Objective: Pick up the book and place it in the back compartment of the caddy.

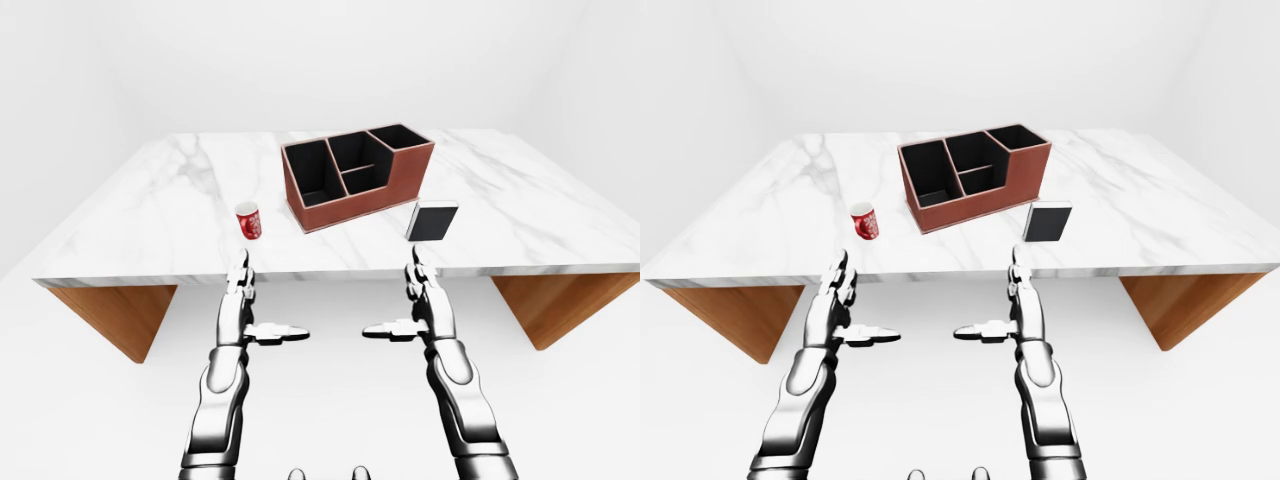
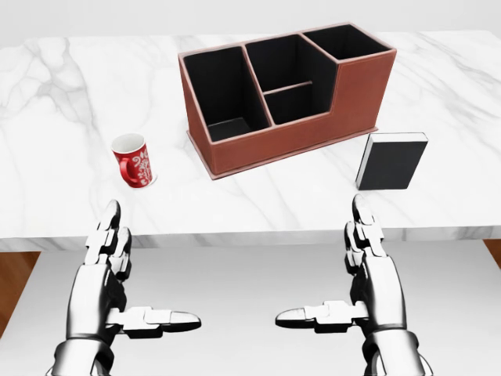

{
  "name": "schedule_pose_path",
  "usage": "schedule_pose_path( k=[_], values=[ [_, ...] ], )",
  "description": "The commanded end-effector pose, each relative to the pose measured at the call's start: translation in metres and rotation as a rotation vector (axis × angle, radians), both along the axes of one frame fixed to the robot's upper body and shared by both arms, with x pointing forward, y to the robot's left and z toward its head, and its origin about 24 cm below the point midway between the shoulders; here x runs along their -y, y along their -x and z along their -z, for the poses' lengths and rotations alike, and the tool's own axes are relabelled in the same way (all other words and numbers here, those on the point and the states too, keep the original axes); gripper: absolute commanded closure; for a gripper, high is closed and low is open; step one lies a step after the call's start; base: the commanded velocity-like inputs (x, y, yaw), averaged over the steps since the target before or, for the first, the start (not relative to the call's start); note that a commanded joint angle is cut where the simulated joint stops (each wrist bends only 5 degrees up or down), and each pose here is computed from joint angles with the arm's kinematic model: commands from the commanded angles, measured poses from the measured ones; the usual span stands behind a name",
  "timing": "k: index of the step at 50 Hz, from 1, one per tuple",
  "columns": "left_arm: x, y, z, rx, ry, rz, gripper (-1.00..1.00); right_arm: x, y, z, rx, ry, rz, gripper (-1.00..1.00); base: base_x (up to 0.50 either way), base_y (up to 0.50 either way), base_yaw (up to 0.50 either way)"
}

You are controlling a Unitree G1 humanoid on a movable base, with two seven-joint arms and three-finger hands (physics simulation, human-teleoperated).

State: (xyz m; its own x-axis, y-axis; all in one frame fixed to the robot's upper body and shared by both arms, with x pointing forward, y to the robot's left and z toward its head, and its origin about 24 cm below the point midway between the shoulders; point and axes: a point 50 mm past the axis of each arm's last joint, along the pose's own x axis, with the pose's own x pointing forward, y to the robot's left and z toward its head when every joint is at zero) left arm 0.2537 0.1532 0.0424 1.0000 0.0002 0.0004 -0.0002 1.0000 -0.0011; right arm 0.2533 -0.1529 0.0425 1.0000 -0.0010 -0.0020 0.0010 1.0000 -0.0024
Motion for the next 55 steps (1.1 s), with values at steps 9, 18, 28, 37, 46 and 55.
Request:
schedule_pose_path(
  k=[9,18,28,37,46,55],
  values=[
    [-0.011,0.0,-0.021,0.041,-0.017,-0.016,-1.0,0.005,0.005,-0.024,0.059,-0.008,-0.015,-1.0,0.0,0.0,0.0],
    [-0.014,0.004,-0.059,0.206,-0.025,-0.016,-1.0,0.01,0.01,-0.061,0.22,-0.004,-0.009,-1.0,0.0,0.0,0.0],
    [-0.018,0.012,-0.099,0.378,-0.023,-0.014,-1.0,0.017,0.019,-0.097,0.375,0.021,0.007,-1.0,0.0,0.0,0.0],
    [-0.022,0.014,-0.113,0.444,-0.024,-0.019,-1.0,0.023,0.028,-0.126,0.51,0.054,0.03,-1.0,0.0,0.0,0.0],
    [-0.023,0.018,-0.125,0.497,-0.025,-0.016,-1.0,0.025,0.044,-0.148,0.624,0.036,-0.015,-1.0,0.11,0.0,0.0],
    [-0.023,0.02,-0.13,0.523,-0.025,-0.016,-1.0,0.028,0.048,-0.16,0.68,0.077,-0.002,-1.0,0.5,0.0,0.0]
  ],
)
